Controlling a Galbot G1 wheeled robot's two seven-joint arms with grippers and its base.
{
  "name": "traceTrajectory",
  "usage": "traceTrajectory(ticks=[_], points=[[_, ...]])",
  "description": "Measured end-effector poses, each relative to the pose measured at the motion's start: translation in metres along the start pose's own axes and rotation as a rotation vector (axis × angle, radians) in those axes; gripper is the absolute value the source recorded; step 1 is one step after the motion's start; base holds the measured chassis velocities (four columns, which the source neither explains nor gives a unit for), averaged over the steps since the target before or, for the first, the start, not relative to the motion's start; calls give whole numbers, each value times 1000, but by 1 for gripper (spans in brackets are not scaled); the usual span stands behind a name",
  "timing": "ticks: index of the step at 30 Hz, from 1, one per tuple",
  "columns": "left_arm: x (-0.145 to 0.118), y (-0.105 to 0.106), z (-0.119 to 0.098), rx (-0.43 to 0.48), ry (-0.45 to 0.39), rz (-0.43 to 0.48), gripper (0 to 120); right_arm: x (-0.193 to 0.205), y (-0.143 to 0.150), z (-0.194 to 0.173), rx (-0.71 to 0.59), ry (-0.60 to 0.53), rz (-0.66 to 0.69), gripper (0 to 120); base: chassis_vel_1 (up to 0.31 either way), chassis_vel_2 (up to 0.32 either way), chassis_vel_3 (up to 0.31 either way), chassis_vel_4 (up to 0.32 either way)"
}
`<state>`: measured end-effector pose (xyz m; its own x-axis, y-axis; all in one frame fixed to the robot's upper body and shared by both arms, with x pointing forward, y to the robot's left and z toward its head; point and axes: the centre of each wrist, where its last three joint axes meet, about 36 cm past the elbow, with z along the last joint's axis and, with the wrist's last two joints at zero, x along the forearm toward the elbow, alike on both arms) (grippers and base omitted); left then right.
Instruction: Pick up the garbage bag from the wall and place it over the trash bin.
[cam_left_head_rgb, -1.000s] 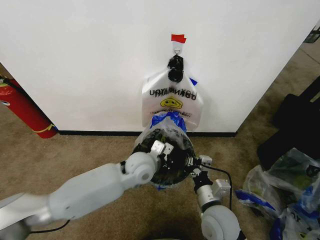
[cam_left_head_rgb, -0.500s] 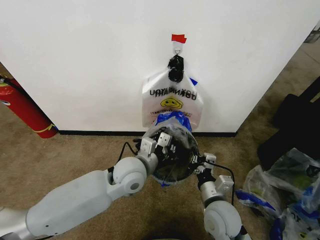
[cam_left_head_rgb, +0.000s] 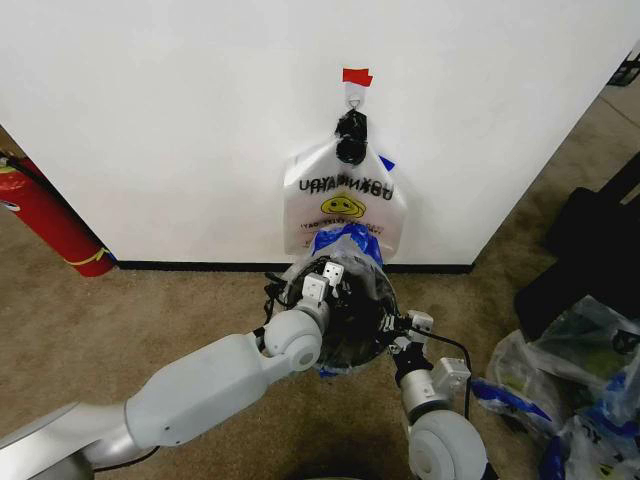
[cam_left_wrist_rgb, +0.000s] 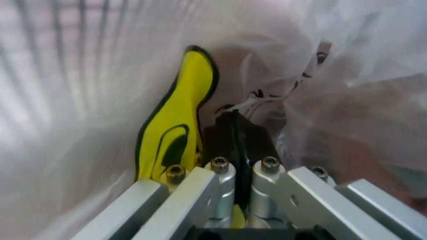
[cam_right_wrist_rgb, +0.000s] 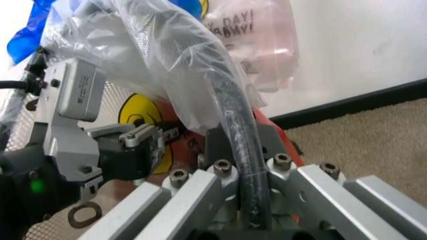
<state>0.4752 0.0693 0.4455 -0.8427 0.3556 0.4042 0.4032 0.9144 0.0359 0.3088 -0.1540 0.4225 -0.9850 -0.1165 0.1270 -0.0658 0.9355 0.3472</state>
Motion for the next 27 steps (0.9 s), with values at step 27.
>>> traceTrajectory(ticks=[27], points=[[103,24,-19,-26,-20,263,0,-9,1,8,-17,3,3,0,0,0,0,0]])
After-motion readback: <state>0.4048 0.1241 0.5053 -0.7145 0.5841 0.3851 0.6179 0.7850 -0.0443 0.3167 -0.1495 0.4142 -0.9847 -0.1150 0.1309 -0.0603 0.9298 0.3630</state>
